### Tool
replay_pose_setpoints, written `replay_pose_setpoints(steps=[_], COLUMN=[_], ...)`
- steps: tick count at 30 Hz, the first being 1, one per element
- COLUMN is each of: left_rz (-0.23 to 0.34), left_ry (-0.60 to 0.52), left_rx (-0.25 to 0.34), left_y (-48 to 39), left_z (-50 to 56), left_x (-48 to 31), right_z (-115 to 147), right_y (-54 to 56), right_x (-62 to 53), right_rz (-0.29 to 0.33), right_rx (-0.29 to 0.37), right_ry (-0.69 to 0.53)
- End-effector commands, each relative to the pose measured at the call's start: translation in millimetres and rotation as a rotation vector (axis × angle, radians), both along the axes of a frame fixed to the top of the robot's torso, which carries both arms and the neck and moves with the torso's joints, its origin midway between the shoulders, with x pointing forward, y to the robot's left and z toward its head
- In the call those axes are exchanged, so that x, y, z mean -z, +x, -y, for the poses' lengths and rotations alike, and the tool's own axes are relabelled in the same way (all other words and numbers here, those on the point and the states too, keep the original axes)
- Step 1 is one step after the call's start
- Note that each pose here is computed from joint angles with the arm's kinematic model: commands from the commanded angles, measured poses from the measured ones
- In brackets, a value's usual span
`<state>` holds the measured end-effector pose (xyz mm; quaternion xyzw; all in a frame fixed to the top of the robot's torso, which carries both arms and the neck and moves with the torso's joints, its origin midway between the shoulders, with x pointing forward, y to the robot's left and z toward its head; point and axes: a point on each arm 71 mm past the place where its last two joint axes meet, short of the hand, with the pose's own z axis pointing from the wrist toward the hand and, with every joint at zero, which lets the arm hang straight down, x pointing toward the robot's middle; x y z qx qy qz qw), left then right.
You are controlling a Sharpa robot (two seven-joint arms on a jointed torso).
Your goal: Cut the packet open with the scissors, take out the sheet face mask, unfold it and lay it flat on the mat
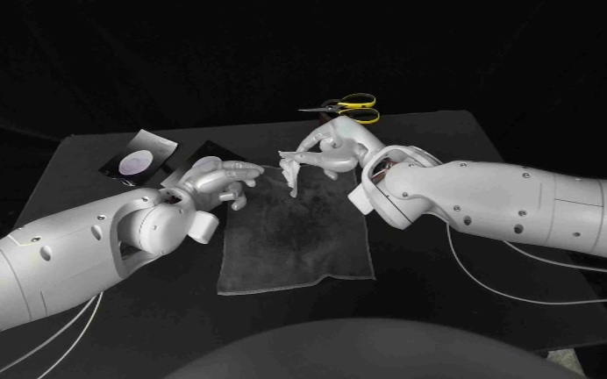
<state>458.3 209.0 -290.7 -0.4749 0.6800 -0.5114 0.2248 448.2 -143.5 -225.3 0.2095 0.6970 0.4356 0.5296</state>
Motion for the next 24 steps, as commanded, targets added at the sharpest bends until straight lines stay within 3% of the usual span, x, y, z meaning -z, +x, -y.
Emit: replay_pose_setpoints(steps=[1,8,14,24], left_rz=[-0.013,-0.002,0.015,0.029], left_ry=[-0.094,-0.115,-0.118,-0.120], left_rx=[-0.057,-0.115,-0.149,-0.169], left_y=[2.1,6.2,10.1,13.4], left_z=[-7.4,-28.1,-39.7,-43.5], left_x=[-5.0,-11.8,-16.5,-19.5], right_z=[-9.5,-34.7,-50.6,-63.2], right_y=[5.4,15.5,19.4,16.4], right_x=[-2.2,-3.3,-1.1,15.4], right_rz=[0.020,0.033,0.027,-0.014], right_rx=[-0.010,-0.025,-0.034,-0.040], right_ry=[0.030,0.038,0.041,0.043])
